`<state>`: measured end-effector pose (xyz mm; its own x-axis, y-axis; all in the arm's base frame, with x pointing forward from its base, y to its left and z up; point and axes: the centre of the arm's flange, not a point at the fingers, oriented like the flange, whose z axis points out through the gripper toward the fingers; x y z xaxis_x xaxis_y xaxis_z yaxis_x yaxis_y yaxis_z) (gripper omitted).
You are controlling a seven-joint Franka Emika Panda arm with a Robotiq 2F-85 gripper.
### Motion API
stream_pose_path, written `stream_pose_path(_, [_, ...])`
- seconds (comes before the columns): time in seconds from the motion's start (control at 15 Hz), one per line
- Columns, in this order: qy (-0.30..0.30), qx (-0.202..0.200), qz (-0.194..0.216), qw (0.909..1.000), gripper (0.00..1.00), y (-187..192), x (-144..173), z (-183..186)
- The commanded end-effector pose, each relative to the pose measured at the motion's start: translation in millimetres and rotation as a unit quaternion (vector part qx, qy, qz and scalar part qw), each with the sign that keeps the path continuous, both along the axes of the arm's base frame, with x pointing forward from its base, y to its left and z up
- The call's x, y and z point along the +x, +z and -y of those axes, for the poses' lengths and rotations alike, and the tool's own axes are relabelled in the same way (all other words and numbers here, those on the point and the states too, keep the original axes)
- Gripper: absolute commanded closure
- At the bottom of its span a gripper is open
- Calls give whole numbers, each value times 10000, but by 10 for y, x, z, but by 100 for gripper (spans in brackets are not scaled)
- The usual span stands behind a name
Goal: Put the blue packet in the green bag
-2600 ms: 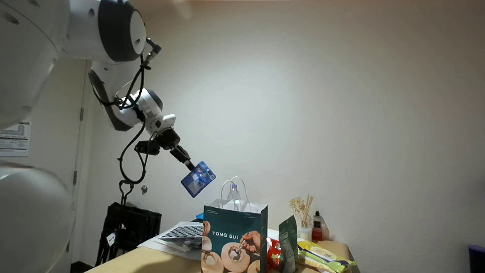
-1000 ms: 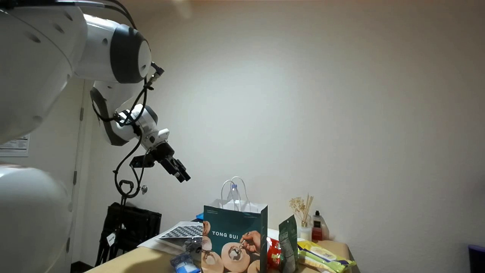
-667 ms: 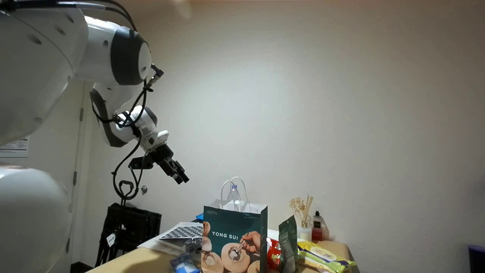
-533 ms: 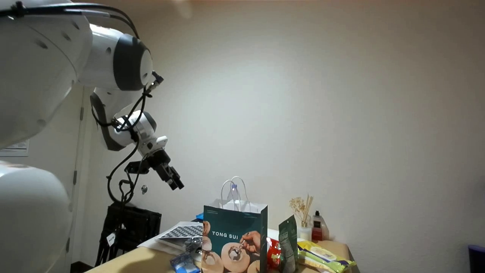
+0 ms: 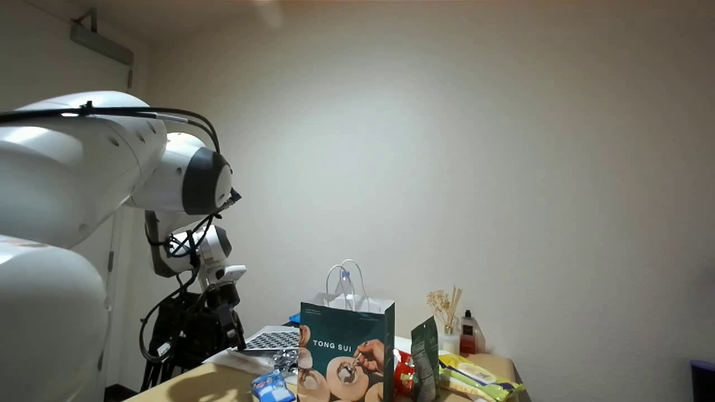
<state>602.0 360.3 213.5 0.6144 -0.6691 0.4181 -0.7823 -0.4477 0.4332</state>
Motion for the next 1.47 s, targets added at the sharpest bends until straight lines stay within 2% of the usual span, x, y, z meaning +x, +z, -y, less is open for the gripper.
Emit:
stream_pose_path(0.0, [-36,-62,-163,9998,0,-92,29,30])
stream_pose_path(0.33, [-67,-57,-242,9997,0,-103,100,26])
stream_pose_path(0.6, [31,-178,-364,9992,0,-401,334,103])
stream_pose_path(0.8, [296,-378,-359,9982,0,-579,528,128])
stream_pose_path(0.93, [450,-515,-282,9973,0,-567,572,76])
stream_pose_path(1.0, [211,-425,-293,9984,0,-593,373,219])
stream_pose_path(1.2, [297,-412,-297,9983,0,-657,405,182])
stream_pose_path(1.4, [427,-173,-590,9972,0,-826,465,204])
